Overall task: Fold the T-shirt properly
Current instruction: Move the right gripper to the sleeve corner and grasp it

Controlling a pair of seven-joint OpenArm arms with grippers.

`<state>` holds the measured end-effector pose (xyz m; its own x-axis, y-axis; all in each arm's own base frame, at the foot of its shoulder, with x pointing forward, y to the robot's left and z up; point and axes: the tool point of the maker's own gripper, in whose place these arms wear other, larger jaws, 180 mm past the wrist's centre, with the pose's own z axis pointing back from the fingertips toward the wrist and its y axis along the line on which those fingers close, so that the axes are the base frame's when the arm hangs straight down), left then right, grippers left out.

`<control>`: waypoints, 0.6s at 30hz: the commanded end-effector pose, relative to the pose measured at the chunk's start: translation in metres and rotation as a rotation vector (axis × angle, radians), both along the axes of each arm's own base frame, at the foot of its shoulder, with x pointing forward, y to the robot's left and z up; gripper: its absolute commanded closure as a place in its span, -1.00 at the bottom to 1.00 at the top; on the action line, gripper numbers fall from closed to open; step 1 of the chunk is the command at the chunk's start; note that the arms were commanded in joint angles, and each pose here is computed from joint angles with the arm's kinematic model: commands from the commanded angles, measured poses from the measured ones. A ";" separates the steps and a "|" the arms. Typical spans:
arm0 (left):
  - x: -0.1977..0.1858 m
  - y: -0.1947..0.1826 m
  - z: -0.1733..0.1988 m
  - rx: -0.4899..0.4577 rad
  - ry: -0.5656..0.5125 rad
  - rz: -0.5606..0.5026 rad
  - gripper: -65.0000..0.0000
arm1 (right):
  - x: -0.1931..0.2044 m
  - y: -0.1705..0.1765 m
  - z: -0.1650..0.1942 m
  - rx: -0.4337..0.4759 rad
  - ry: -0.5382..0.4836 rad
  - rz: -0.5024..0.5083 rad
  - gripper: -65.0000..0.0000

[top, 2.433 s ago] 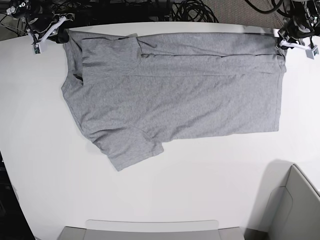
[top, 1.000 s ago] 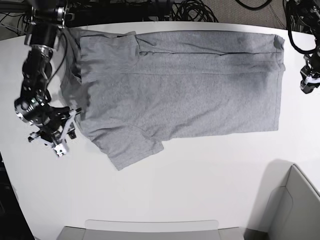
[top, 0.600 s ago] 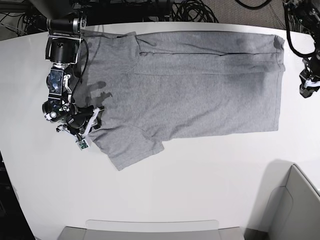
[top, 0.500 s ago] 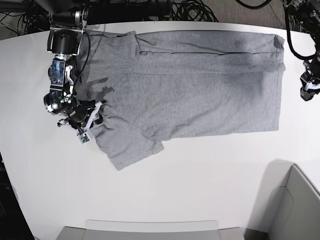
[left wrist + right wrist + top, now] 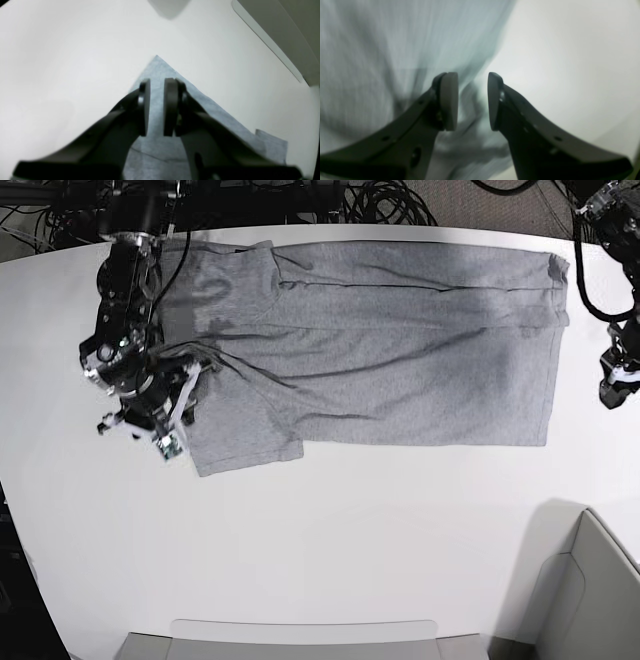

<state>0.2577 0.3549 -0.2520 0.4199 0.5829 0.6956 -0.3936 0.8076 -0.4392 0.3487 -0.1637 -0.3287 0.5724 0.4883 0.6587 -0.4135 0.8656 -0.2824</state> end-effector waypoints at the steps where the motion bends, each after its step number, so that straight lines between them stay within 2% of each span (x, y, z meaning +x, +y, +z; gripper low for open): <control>1: 0.005 0.001 0.012 0.025 -0.026 -0.011 0.68 | 0.015 -0.009 0.022 0.002 -0.065 -0.019 0.38; 3: 0.005 0.001 0.012 0.023 -0.025 -0.012 0.68 | 0.035 -0.019 0.036 0.058 -0.102 -0.061 0.38; 5: 0.005 0.000 0.011 0.021 -0.025 -0.015 0.68 | 0.052 -0.032 0.036 0.136 -0.097 -0.105 0.38; 10: 0.007 -0.005 0.008 0.019 -0.018 -0.029 0.68 | 0.062 -0.061 -0.019 0.261 0.084 -0.173 0.37; 18: 0.006 -0.011 0.001 -0.016 -0.024 -0.015 0.68 | 0.054 -0.050 -0.071 0.488 0.168 -0.214 0.37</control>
